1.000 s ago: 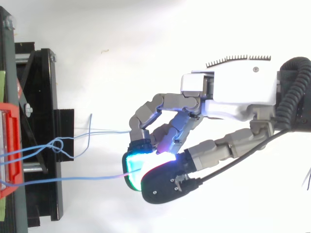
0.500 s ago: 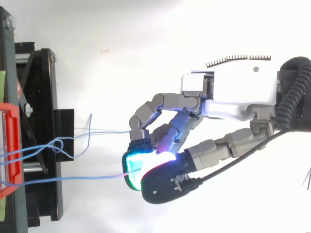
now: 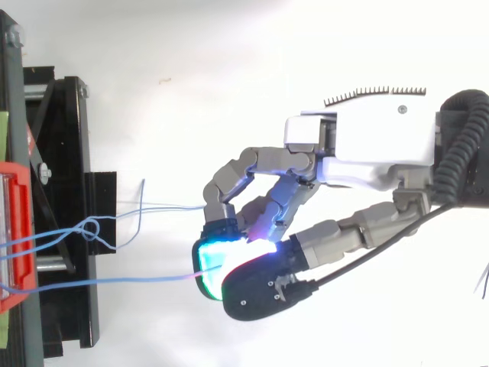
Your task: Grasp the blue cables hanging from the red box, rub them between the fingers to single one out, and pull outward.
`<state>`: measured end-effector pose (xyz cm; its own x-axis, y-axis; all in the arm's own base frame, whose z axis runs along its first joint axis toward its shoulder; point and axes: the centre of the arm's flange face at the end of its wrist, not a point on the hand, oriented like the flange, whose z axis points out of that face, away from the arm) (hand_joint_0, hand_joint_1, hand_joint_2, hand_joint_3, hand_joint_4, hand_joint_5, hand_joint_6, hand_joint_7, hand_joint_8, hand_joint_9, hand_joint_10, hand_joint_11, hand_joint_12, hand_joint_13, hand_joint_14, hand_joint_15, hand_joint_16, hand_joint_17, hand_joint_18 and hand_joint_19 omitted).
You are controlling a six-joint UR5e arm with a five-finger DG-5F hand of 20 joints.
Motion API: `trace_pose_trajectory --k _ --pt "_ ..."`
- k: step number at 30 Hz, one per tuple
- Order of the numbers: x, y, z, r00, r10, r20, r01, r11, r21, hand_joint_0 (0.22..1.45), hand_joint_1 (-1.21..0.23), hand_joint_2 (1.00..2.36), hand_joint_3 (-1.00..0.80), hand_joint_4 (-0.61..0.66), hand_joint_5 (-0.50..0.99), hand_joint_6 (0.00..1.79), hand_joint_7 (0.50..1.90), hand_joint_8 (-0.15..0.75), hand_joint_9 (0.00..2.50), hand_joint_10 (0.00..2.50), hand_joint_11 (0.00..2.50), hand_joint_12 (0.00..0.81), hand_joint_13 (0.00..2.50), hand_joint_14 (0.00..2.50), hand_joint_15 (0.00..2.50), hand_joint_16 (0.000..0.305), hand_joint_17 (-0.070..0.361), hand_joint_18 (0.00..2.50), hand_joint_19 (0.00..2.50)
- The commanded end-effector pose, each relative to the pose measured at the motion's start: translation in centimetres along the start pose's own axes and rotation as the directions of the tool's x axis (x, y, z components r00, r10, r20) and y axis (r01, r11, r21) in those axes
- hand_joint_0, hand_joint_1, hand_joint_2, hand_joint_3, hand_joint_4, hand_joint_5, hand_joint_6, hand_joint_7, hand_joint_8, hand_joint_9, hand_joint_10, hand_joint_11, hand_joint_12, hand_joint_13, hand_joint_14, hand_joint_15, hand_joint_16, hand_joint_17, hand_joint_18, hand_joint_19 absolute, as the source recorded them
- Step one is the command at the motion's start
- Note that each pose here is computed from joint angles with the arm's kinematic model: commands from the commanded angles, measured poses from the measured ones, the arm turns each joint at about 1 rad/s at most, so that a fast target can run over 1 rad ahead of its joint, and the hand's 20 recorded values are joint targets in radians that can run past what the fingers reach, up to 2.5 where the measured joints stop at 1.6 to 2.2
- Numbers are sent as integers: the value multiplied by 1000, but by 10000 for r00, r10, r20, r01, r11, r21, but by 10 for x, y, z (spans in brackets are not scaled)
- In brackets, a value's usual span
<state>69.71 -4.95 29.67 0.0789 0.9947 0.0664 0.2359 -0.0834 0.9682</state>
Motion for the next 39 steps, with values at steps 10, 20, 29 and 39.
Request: trace_pose_trajectory --k 10,20,29,39 --pt "0 0 0 10000 7 5 -7 10000 -5 531 -820 1268 -58 -25 -52 859 1091 434 1077 12 379 469 736 7 234 72 161 867 265" --pt "0 0 0 10000 7 5 -7 10000 -5 543 -818 1219 -53 -25 -55 860 1078 430 1068 9 386 469 732 7 234 71 160 864 267" --pt "0 0 0 10000 -12 7 12 10000 10 555 -816 1179 -52 -23 -58 862 1062 430 1059 9 380 464 725 7 237 70 158 854 278" --pt "1 -1 0 10000 0 -8 0 10000 11 560 -814 1164 -55 -20 -60 863 1061 428 1053 9 375 463 713 9 236 70 158 850 282"
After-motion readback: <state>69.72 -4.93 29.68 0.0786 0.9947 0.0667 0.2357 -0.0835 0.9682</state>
